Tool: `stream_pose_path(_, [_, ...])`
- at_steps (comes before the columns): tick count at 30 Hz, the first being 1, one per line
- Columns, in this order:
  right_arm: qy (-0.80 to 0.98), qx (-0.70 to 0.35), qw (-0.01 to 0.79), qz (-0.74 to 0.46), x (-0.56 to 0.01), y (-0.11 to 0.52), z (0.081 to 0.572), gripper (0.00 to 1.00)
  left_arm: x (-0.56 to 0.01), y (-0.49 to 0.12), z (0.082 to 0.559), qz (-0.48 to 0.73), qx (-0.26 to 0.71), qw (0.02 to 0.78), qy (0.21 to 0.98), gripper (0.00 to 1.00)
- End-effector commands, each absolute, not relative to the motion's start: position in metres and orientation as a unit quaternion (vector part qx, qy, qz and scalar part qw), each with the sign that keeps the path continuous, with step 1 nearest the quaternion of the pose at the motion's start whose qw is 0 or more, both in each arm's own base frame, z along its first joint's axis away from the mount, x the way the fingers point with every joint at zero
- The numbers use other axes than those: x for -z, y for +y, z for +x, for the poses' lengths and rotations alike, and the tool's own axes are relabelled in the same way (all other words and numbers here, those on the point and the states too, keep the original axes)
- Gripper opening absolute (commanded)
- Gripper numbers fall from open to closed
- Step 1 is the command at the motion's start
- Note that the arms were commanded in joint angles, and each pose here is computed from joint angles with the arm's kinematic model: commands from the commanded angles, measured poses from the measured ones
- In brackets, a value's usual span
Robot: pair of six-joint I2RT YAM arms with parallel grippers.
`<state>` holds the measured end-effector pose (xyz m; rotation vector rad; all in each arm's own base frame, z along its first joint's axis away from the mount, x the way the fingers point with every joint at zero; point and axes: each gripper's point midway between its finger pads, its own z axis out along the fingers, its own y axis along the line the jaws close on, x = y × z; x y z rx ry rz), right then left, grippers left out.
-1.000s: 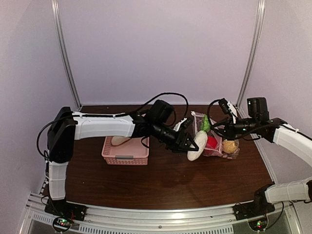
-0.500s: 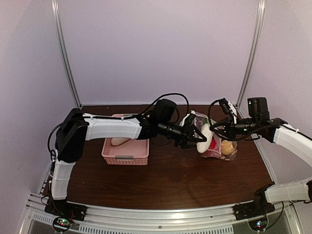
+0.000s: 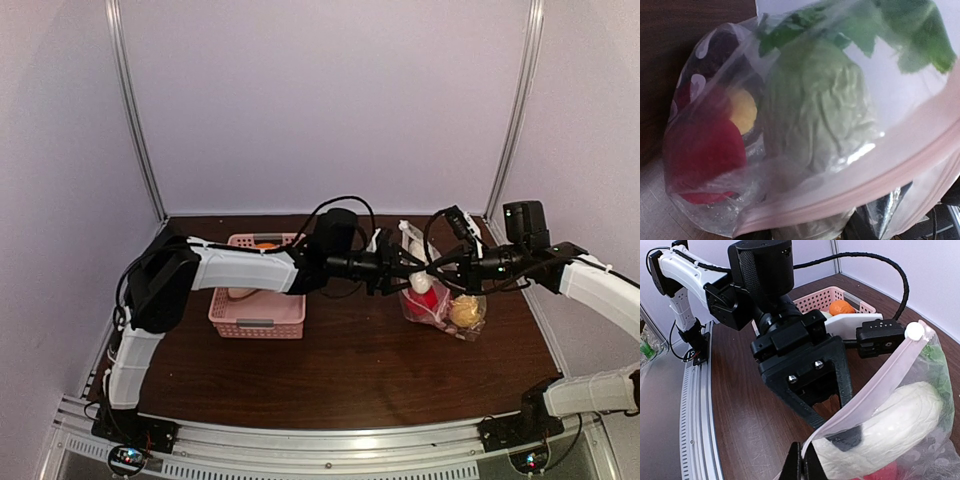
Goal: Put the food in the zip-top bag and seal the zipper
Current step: Place the fake vegetable in the zipper food storage bag.
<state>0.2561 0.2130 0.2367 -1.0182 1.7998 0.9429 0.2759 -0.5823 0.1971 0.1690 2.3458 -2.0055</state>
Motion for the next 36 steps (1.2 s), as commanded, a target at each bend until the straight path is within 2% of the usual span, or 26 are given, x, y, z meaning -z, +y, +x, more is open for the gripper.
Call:
stream_pose_path(1, [0.705, -0.404, 0.416, -0.408, -0.249, 0.220, 0.249, 0.00, -0.207, -0.587, 0.305, 0.026, 0.656, 0.084, 0.750, 0.24])
stream_pose_path(7, [0.703, -0.416, 0.430, -0.384, -0.263, 0.221, 0.255, 0.00, -0.204, -0.595, 0.304, 0.034, 0.628, 0.125, 0.768, 0.31])
stream_pose_path(11, [0.700, -0.422, 0.435, -0.378, -0.268, 0.223, 0.259, 0.00, -0.209, -0.605, 0.297, 0.062, 0.614, 0.139, 0.775, 0.42])
stream_pose_path(15, [0.699, -0.421, 0.439, -0.376, -0.273, 0.223, 0.260, 0.00, -0.216, -0.609, 0.291, 0.084, 0.613, 0.144, 0.772, 0.58])
stream_pose_path(18, [0.699, -0.414, 0.446, -0.376, -0.278, 0.221, 0.262, 0.00, -0.223, -0.607, 0.287, 0.100, 0.609, 0.152, 0.772, 0.64])
stream_pose_path(36, [0.709, -0.393, 0.466, -0.355, -0.283, 0.200, 0.275, 0.00, -0.294, -0.588, 0.272, 0.158, 0.624, 0.206, 0.737, 0.71])
